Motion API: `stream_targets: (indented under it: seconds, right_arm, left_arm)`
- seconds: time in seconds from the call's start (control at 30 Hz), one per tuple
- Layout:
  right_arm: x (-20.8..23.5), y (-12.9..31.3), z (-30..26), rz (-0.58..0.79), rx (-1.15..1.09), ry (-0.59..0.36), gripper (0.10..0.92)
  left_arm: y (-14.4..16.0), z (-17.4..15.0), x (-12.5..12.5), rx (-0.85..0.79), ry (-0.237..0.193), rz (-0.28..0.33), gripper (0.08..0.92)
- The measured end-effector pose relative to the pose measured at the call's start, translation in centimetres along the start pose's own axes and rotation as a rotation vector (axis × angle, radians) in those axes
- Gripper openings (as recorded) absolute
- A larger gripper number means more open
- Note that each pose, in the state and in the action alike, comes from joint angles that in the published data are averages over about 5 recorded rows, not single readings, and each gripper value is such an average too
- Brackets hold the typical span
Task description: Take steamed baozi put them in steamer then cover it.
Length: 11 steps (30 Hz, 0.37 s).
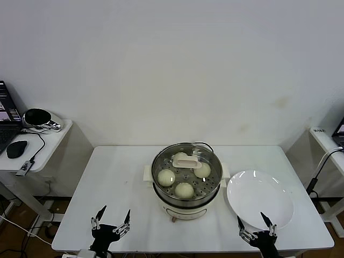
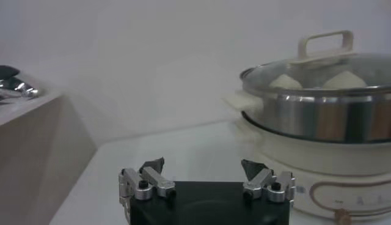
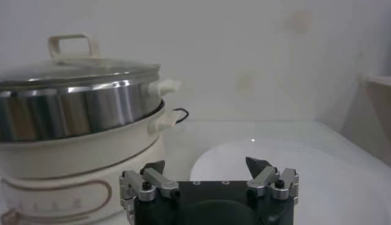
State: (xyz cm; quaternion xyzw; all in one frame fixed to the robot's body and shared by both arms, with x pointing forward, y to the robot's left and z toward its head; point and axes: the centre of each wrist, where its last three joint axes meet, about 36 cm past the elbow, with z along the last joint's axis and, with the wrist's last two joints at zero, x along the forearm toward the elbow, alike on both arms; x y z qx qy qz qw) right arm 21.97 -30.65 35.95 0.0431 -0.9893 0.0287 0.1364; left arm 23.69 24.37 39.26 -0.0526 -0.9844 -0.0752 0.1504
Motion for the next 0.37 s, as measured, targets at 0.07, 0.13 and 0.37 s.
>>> stream_targets:
  seconds: [0.07,0.13,0.37]
  right_arm:
    - [0.14,-0.10,-0.26,-0.004,0.015,0.006,0.823]
    - [0.26,-0.17,-0.51,-0.006,0.027,0.009,0.823]
    - [0.35,-0.15,-0.75,-0.014,0.051,0.018,0.823]
  left_arm:
    - [0.01,0.02,0.16,0.001,0.005,-0.001,0.823]
    - [-0.04,0.14,0.35,0.002,0.011,-0.002,0.823]
    - [-0.33,0.63,0.95,-0.011,0.024,0.003,0.823]
